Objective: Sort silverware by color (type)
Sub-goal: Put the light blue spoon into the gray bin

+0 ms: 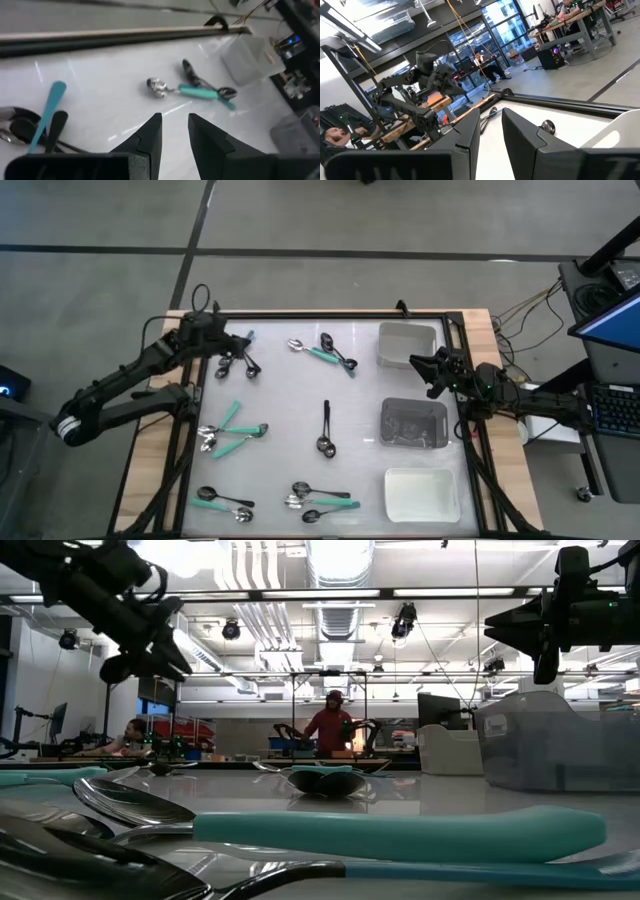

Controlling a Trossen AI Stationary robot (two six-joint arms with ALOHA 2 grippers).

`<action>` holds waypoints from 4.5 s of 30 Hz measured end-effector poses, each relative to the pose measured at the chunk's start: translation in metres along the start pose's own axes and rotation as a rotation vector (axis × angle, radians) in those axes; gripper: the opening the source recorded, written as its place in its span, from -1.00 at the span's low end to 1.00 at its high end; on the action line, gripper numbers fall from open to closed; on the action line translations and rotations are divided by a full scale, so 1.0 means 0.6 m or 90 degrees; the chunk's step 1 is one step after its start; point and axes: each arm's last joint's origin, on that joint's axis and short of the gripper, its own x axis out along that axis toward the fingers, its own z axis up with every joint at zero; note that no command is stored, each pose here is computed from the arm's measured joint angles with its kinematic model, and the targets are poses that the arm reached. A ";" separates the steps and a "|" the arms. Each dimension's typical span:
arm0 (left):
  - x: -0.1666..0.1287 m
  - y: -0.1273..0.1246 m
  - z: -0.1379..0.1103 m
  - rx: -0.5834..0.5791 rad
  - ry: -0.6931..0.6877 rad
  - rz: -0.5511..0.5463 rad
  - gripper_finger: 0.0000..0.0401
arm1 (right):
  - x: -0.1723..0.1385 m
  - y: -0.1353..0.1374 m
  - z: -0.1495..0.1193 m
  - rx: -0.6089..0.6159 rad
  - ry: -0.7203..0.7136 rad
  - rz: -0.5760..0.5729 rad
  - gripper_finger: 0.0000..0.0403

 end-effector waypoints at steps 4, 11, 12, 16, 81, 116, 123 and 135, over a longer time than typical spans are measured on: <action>0.018 -0.008 0.009 0.004 0.037 0.010 -0.61 | 0.000 0.000 0.000 0.000 0.000 0.000 -0.64; 0.062 -0.023 0.033 0.070 0.107 0.030 -0.61 | 0.000 0.000 0.000 0.000 0.000 0.000 -0.64; 0.069 -0.023 0.034 0.070 0.117 0.033 -0.61 | 0.000 0.000 0.000 0.000 0.000 0.000 -0.64; 0.099 -0.024 0.037 0.096 0.159 0.041 -0.61 | 0.000 0.000 0.000 0.000 0.000 0.000 -0.64; 0.418 -0.132 0.045 0.708 0.444 -0.174 -0.21 | 0.000 0.000 0.000 0.000 0.000 0.000 -0.64; 0.455 -0.130 0.048 0.866 0.479 -0.124 -0.32 | 0.000 0.000 0.000 0.000 0.000 0.000 -0.64; 0.453 -0.129 0.048 0.853 0.486 -0.103 -0.86 | 0.000 0.000 0.000 0.000 0.000 0.000 -0.64; 0.438 -0.131 0.051 0.780 0.507 -0.061 -0.94 | 0.000 0.000 0.000 0.000 0.000 0.000 -0.64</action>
